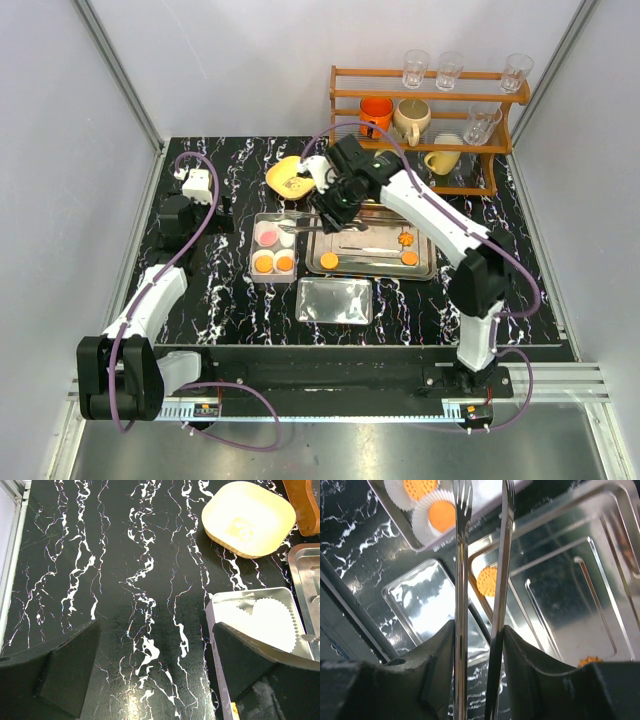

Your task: Pack the cookies

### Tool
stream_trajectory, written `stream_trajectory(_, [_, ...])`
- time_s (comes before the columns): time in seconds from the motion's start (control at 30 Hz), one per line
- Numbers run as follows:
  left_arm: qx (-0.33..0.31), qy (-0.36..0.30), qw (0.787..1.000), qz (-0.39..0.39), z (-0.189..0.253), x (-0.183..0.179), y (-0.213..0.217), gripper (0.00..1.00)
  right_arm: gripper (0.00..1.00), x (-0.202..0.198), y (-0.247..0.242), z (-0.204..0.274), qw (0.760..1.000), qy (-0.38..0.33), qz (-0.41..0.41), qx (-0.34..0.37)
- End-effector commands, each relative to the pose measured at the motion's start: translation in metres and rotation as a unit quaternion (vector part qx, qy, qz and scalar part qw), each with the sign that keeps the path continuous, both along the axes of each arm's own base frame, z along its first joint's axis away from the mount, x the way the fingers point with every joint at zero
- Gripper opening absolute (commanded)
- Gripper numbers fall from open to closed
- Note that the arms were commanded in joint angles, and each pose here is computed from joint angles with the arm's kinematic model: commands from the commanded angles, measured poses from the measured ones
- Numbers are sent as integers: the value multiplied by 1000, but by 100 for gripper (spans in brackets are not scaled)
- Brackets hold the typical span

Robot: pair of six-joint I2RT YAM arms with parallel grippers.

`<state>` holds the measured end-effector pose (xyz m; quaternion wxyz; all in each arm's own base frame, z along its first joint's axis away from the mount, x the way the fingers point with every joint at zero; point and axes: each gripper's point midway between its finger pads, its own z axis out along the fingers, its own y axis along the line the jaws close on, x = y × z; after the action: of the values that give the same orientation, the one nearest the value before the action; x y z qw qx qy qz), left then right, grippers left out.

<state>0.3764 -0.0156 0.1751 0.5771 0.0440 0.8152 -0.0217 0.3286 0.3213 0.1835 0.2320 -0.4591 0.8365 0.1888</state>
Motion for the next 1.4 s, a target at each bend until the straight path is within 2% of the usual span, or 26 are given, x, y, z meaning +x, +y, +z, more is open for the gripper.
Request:
stream_trajectory(0.0, [-5, -36, 999, -7, 17, 3, -2, 99, 45, 7, -40, 41, 997, -57, -42, 24])
stream_trajectory(0.2, [-7, -33, 999, -7, 15, 4, -2, 99, 45, -5, -105, 38, 994, -57, -90, 10])
stream_trajectory(0.37, [-7, -32, 999, -6, 15, 5, -2, 99, 46, -17, -156, 15, 991, -38, -128, -15])
stream_trajectory(0.7, [-6, -26, 1000, -7, 11, 5, -2, 99, 47, -49, -227, -17, 983, -19, -176, -51])
stream_trajectory(1.37, [-5, -22, 1000, -9, 8, 6, -2, 99, 50, -77, -274, -36, 978, 21, -202, -53])
